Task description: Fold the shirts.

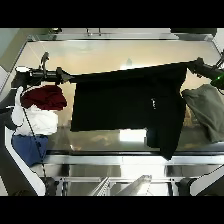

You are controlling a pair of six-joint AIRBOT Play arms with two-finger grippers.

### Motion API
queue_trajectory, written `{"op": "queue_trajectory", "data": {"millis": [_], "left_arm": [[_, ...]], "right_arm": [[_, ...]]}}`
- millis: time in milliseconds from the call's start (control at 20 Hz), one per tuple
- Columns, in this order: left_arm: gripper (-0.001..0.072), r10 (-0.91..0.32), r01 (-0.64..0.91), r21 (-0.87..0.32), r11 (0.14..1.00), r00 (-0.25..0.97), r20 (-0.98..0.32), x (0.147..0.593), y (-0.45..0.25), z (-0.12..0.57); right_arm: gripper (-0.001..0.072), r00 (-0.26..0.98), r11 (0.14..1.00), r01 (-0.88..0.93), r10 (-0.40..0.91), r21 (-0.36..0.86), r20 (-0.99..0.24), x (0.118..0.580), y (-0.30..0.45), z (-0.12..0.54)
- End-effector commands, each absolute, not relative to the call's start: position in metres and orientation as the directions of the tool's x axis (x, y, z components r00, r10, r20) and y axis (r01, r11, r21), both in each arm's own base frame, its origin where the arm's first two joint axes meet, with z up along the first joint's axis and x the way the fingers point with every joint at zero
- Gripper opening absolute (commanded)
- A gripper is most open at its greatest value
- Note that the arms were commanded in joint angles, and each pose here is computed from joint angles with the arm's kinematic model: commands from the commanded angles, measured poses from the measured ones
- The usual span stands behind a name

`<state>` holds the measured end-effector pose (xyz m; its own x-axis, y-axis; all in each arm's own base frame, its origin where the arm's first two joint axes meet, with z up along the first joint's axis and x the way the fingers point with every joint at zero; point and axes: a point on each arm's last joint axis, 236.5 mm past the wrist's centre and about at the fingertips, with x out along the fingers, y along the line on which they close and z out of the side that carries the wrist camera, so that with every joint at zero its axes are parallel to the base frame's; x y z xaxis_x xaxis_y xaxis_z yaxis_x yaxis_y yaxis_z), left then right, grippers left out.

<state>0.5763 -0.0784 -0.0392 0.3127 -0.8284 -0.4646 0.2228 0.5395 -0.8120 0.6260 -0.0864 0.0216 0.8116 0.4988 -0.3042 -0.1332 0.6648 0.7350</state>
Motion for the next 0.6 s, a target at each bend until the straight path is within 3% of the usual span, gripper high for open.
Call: {"op": "queue_trajectory", "data": {"millis": [0,300,550], "left_arm": [[0.0011,-0.762,0.248,-0.723,0.645,0.27,-0.588,0.571,-0.088,-0.071],[0.0011,-0.63,0.294,-0.559,0.775,0.293,-0.719,0.581,-0.097,-0.095],[0.0011,-0.576,0.321,-0.485,0.814,0.335,-0.745,0.588,-0.087,-0.077]], "right_arm": [[0.0015,0.78,0.732,-0.125,0.49,0.669,-0.39,0.619,-0.089,0.002],[0.0015,0.738,0.775,-0.107,0.482,0.623,-0.473,0.611,-0.088,-0.018],[0.0015,0.689,0.817,-0.088,0.463,0.569,-0.558,0.599,-0.092,-0.038]]}}
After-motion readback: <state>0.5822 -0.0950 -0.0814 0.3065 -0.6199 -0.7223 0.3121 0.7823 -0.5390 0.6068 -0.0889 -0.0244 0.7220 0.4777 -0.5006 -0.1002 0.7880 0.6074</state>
